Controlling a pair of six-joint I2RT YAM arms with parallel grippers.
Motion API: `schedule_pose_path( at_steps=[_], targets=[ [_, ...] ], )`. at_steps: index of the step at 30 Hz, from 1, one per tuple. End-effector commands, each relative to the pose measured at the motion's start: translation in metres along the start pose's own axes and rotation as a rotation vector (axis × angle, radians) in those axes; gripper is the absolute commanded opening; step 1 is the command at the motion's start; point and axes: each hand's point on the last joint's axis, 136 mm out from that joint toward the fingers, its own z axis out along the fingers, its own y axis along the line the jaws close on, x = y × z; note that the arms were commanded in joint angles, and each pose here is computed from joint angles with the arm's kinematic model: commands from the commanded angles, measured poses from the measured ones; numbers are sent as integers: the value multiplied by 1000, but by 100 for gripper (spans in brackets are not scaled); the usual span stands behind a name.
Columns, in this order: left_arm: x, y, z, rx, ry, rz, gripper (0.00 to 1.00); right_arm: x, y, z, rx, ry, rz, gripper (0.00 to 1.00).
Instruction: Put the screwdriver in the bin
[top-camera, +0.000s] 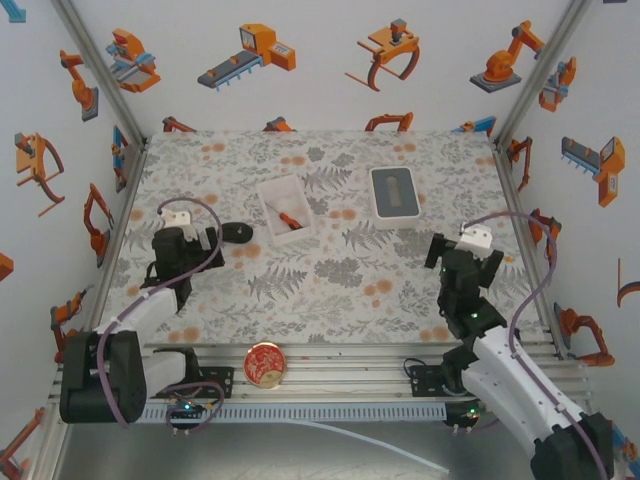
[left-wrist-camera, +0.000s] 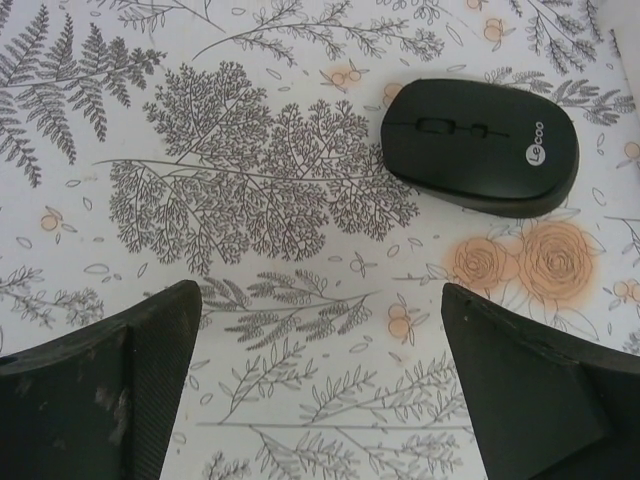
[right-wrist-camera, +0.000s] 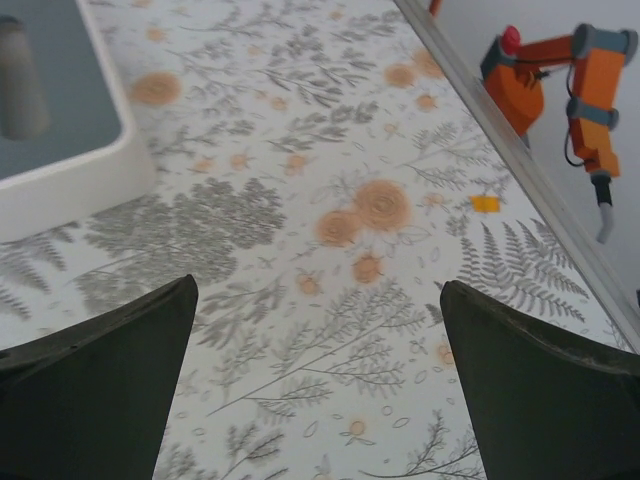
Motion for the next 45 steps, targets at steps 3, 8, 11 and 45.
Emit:
schedule_pose_path(
  at_steps=[3, 8, 11, 45],
  targets=[
    [-34, -4, 10, 19, -187, -1, 97, 8, -8, 31, 14, -68, -1, 99],
    [-32, -6, 18, 28, -146, -1, 97, 22, 1, 64, -10, -21, -15, 99],
    [-33, -2, 13, 18, -169, -7, 97, 20, 11, 83, -65, -11, -5, 99],
    [-24, 17, 51, -64, -165, 35, 97, 43, 39, 130, -232, 70, 5, 99]
  ],
)
